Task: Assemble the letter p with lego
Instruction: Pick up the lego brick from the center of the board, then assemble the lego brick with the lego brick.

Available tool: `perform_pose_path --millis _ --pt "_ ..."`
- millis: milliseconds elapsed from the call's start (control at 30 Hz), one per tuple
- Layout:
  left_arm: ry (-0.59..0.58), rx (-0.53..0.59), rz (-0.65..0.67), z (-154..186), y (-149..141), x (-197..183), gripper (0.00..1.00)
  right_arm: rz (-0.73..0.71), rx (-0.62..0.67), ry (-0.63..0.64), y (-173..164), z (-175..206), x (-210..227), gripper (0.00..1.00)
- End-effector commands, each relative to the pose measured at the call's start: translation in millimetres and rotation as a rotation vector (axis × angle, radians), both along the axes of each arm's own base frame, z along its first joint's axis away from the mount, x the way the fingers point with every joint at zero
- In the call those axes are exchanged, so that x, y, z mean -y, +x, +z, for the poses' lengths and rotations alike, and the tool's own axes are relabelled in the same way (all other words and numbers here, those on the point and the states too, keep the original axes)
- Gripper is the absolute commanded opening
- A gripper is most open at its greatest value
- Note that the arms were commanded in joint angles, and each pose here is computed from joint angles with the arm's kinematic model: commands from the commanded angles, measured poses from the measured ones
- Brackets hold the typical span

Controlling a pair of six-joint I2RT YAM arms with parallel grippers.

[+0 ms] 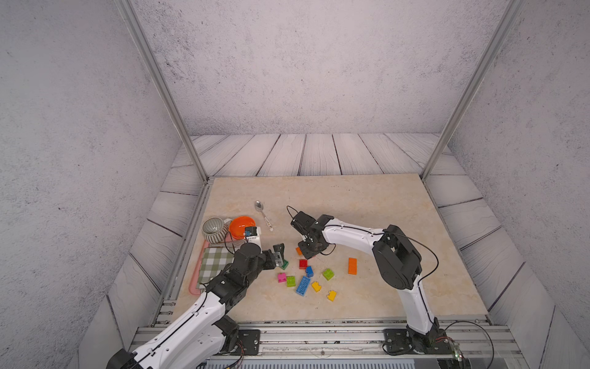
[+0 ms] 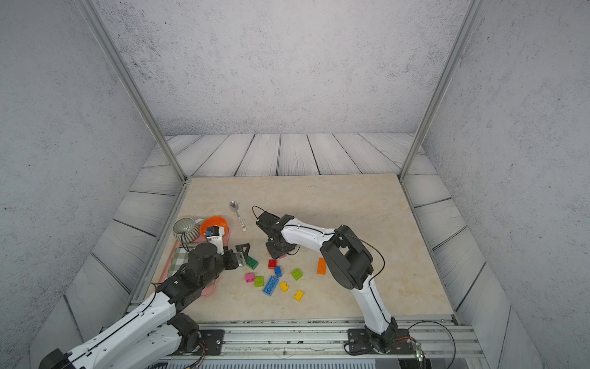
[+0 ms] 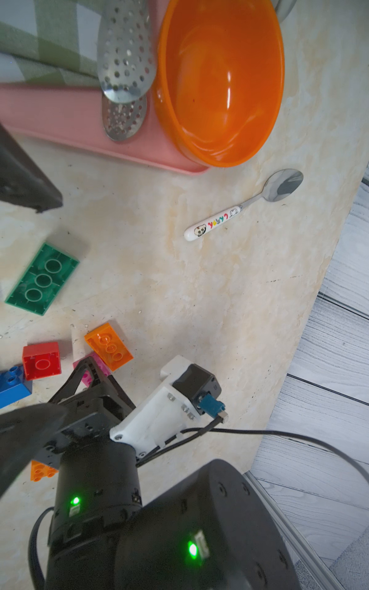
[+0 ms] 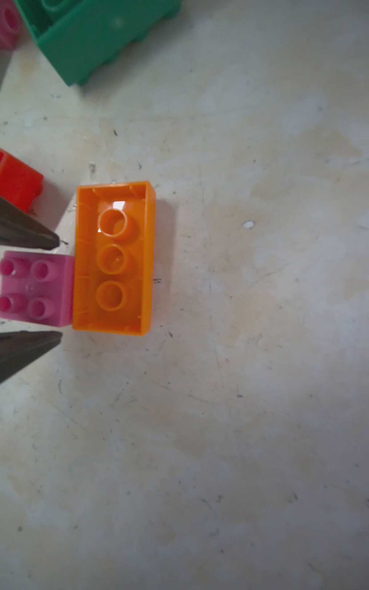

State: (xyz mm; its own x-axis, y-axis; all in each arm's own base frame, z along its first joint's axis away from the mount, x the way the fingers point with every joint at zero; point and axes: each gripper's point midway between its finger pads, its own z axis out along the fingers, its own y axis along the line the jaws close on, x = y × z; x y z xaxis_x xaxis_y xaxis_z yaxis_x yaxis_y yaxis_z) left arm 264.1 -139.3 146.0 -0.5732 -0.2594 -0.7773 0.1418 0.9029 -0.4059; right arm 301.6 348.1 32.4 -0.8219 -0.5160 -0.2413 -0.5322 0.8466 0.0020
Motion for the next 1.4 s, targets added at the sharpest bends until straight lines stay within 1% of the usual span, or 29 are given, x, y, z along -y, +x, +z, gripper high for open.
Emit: perform_pose_path --millis 0,67,167,233,300,333,400,433,567,600,667,767,867,1000,1200,1267,1367 --pt "-0.016 0.020 -0.001 8 4 2 0.99 -0.007 -0.034 -0.011 -3 -7 0 0.42" --pt "-0.016 0.020 0.001 8 4 2 0.99 -0.003 -0.034 -0.014 -3 -6 0 0.41" --pt "-0.017 0.020 -0.003 8 4 2 0.99 -0.001 -0.039 -0.029 -3 -9 2 0.46" --pt "-0.017 0.020 -0.002 8 4 2 0.99 -0.001 -0.041 -0.036 -3 -10 3 0.45" --pt "-0.019 0.019 -0.004 8 4 3 0.99 -0.001 -0.036 -0.039 -3 -9 4 0.41" --pt "-0.017 0.016 -0.006 8 4 3 0.99 -0.003 -0.032 -0.037 -3 -7 5 0.37" --pt "-0.019 0.013 -0.015 8 4 5 0.98 -0.007 -0.015 -0.031 -2 0 7 0.23" --pt "-0.020 0.009 -0.025 7 4 7 0.98 -0.008 -0.004 -0.025 -2 4 8 0.18" --pt "-0.031 -0.002 -0.099 6 4 22 0.98 -0.004 0.050 0.019 -6 29 15 0.08" --pt "-0.040 -0.004 -0.126 5 4 27 0.98 -0.004 0.064 0.034 -7 36 17 0.07" --pt "-0.060 -0.017 -0.180 5 4 39 0.98 0.010 0.095 0.060 -12 52 24 0.01" --pt "-0.085 -0.054 -0.264 3 1 57 0.98 0.042 0.111 0.080 -23 65 36 0.00" --pt "-0.104 -0.090 -0.333 -1 0 72 0.98 0.128 0.091 0.119 -42 72 42 0.00" --pt "-0.145 -0.104 -0.394 -3 -2 87 0.98 0.205 0.068 0.105 -60 70 55 0.00" --pt "-0.125 -0.095 -0.359 -3 -1 80 0.98 0.234 -0.003 0.092 -80 53 67 0.00" --pt "-0.120 -0.082 -0.351 -1 -1 77 0.98 0.279 -0.054 0.102 -92 46 67 0.00" --pt "-0.119 -0.070 -0.345 1 -2 74 0.98 0.284 -0.059 0.096 -93 38 69 0.00"
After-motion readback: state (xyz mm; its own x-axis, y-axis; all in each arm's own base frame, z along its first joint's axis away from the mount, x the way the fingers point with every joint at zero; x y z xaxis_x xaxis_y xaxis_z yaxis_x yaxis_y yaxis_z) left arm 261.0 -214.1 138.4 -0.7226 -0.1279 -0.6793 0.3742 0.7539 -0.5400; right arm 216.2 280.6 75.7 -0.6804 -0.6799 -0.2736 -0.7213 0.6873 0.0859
